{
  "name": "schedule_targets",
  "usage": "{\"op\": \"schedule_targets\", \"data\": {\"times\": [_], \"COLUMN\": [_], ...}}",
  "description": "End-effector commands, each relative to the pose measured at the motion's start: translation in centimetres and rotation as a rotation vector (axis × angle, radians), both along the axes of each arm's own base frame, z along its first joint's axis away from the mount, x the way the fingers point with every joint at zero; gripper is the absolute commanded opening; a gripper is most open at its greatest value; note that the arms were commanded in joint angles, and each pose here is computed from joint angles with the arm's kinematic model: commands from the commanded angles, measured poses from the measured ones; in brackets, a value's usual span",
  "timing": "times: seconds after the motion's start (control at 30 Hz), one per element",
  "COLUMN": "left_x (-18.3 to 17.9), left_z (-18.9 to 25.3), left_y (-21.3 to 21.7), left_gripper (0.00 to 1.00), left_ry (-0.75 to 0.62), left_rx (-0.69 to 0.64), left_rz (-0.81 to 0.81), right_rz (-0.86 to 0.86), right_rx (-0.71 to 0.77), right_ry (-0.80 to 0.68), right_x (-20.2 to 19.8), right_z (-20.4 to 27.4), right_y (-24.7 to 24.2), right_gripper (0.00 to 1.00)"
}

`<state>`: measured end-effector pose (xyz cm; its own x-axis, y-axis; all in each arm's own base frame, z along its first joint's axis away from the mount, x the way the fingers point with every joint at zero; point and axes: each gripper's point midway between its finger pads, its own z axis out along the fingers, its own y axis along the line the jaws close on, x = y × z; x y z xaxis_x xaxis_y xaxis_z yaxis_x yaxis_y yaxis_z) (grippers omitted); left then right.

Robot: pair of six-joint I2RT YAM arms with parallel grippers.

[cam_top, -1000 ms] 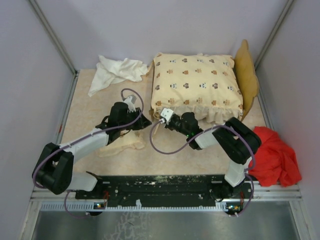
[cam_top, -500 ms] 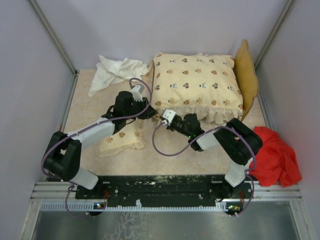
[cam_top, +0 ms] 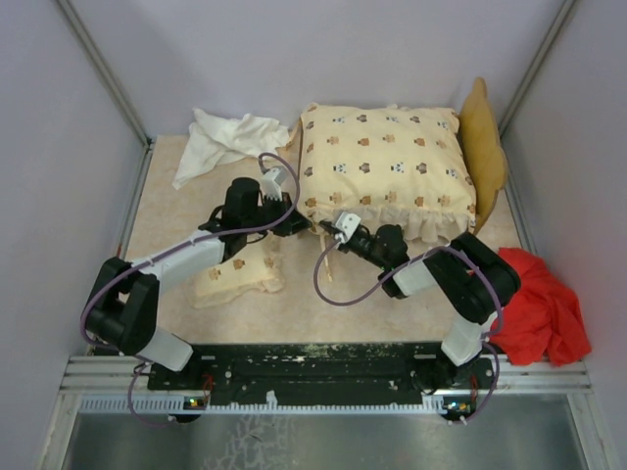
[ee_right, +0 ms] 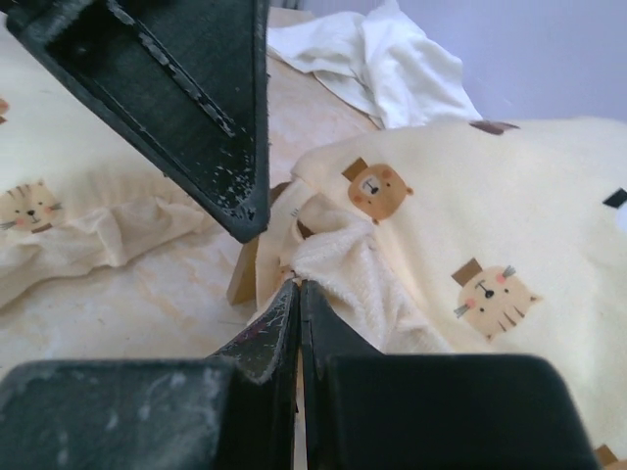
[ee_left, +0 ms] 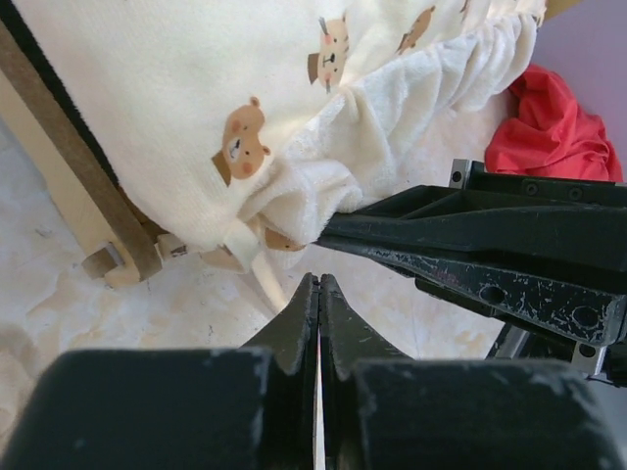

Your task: Set up the pet bed

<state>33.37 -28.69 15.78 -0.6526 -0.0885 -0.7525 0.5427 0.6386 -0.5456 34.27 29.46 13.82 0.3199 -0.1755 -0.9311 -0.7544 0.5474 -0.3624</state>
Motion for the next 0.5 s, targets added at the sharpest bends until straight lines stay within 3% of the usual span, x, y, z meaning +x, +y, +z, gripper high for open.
{"op": "schedule_targets", "data": {"times": [0.0,0.27,0.47], "left_x": [-0.3,0.2,0.9], "left_z": [2.6,2.6,0.6], "left_y": [-0.6,1.1,4.3], "left_gripper": [0.00,0.22,0.26], "left_ry": [-0.042,0.002,0.138], "left_rx": [-0.059,-0.064,-0.124], "left_rz": [-0.050,0.082,0.387], "right_rz": [0.109,0.213,0.210], "right_rx": [0.066,-0.031,-0.058], "right_ry": [-0.122,-0.059,-0.087], "right_x": [-0.7,-0.6,-0.3], "right_z": [4.0,0.1,-0.3], "right_y": [1.4,3.1,2.9], "right_gripper": [0.00,0.00,0.00]}}
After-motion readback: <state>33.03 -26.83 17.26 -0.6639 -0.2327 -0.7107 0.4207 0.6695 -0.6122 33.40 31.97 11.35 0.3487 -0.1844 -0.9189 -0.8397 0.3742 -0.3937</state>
